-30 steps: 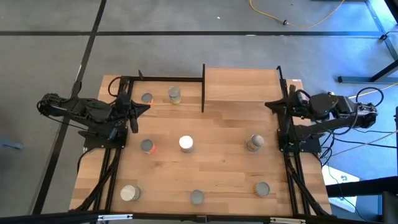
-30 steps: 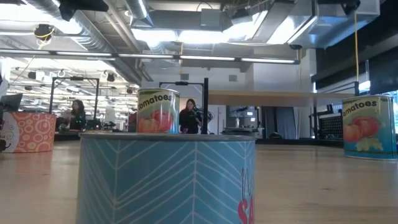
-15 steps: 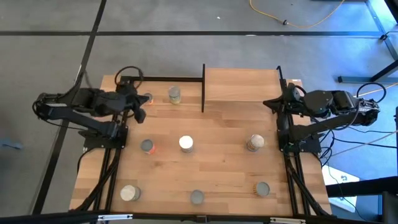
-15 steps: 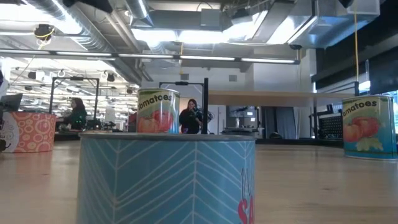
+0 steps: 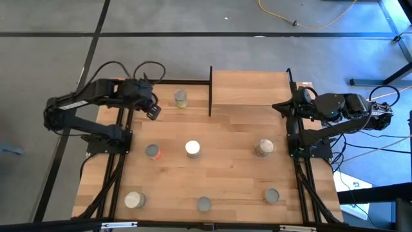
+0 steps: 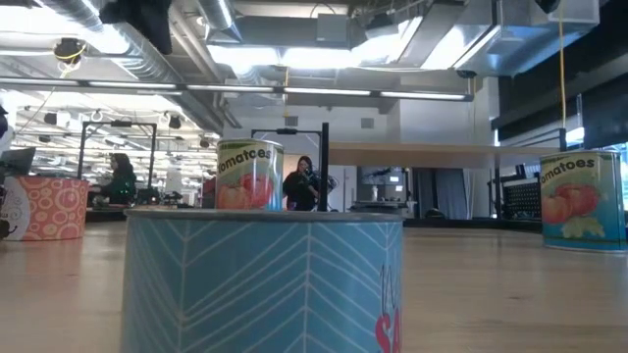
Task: Pick and place cans onto a shelf
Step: Put the canned carrots on the shelf
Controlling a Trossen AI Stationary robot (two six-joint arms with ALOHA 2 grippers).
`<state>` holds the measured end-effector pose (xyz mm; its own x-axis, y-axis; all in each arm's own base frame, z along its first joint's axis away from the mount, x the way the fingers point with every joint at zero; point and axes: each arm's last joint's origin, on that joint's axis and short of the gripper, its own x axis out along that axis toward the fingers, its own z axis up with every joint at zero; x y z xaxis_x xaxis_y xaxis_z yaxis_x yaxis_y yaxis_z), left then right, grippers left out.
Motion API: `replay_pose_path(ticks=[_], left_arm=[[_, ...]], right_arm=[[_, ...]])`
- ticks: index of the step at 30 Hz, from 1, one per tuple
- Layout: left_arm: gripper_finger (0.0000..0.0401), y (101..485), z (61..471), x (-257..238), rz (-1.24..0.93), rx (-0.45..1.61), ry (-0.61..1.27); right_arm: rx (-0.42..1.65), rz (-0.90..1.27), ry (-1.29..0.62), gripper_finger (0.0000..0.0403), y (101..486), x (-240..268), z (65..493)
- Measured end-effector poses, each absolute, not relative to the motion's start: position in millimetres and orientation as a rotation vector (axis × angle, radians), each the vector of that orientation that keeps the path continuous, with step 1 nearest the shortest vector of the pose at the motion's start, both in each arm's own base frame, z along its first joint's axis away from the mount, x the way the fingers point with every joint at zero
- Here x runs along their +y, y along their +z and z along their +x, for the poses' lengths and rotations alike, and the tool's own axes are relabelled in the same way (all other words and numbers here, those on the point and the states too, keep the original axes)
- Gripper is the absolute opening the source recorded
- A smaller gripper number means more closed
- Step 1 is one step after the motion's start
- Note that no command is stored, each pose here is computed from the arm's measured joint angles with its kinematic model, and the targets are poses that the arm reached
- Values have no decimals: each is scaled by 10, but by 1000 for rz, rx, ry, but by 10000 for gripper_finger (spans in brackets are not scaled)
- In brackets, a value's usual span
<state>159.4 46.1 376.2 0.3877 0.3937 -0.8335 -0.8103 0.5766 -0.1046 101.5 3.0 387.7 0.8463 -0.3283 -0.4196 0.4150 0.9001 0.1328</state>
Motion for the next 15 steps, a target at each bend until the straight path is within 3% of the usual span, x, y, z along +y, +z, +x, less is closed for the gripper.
replay_pose_path(ticks=[7,15], left_arm=[[61,3535,1657,715,-726,1096,961],[64,3308,1838,1087,-703,1221,1036]], right_arm=[[399,224,-395,8,3879,30,1016],[399,224,-395,8,3879,30,1016]])
